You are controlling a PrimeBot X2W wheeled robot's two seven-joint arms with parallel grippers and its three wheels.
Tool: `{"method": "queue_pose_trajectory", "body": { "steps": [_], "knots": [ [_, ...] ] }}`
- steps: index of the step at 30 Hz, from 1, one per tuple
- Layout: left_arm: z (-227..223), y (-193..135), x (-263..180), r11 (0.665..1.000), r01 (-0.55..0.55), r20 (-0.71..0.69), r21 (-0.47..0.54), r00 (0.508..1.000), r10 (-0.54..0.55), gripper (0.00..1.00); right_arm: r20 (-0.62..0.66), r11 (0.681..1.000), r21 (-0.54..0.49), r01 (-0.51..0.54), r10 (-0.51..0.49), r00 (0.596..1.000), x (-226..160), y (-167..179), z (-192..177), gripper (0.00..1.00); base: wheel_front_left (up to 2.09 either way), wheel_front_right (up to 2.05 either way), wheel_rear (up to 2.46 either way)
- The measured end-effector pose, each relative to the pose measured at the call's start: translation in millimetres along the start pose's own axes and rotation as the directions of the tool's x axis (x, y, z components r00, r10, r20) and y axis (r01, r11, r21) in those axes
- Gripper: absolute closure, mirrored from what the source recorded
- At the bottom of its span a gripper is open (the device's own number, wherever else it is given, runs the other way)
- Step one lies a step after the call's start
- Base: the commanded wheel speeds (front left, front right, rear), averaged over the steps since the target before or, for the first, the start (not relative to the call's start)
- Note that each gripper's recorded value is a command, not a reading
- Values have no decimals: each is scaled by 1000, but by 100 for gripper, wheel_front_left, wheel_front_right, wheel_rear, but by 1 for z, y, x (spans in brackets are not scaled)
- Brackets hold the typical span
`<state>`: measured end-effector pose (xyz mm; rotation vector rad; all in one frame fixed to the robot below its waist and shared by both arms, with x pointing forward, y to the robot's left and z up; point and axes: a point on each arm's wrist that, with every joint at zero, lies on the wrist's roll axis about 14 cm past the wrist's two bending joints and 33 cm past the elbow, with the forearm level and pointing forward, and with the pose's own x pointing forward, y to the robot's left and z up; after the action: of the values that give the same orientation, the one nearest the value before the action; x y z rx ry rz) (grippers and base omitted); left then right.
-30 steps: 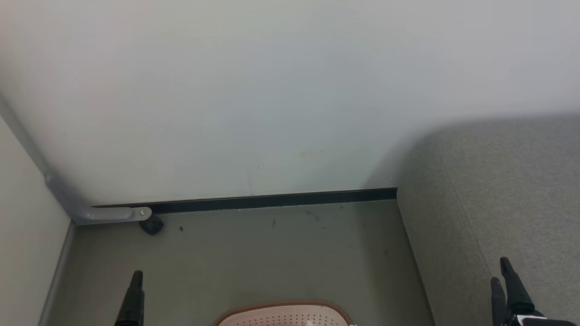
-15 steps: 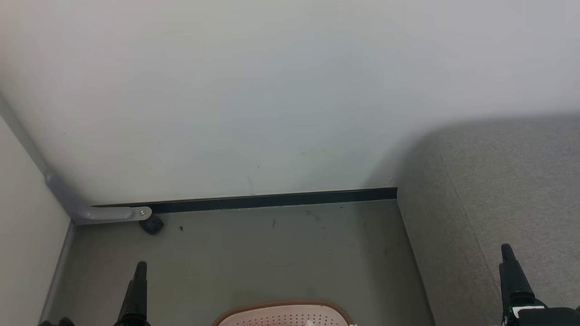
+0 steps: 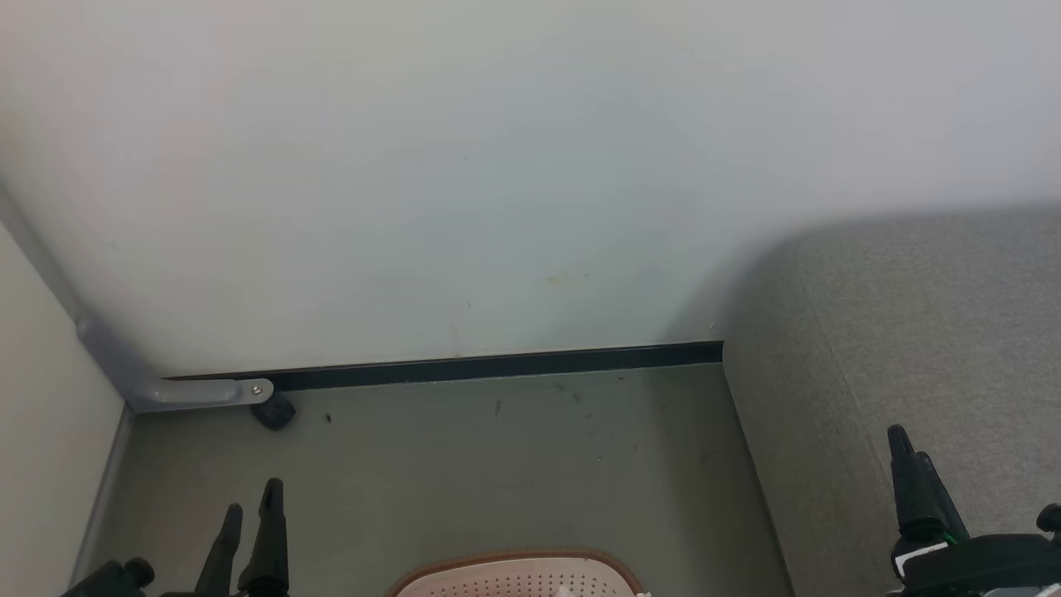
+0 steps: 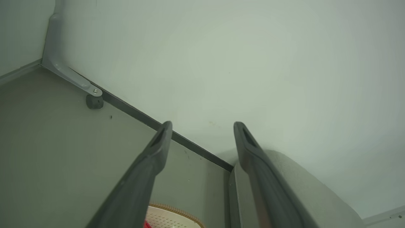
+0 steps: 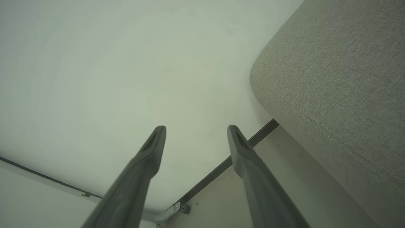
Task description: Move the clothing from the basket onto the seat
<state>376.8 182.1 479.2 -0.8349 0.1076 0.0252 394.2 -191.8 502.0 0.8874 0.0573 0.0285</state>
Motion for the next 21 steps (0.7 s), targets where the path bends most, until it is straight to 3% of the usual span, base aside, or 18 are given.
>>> {"method": "queue_pose_trajectory", "body": {
  "steps": [8,21],
  "knots": [
    [3,-5,1,988,10,18,157,1000,-13,0,-19,986,-168,-11,8,1000,-1,2,-5,0,0,0,0],
    [4,-12,3,936,29,39,352,998,-46,0,-39,924,-379,-57,46,998,-1,8,-11,0,0,0,0]
  ]
}}
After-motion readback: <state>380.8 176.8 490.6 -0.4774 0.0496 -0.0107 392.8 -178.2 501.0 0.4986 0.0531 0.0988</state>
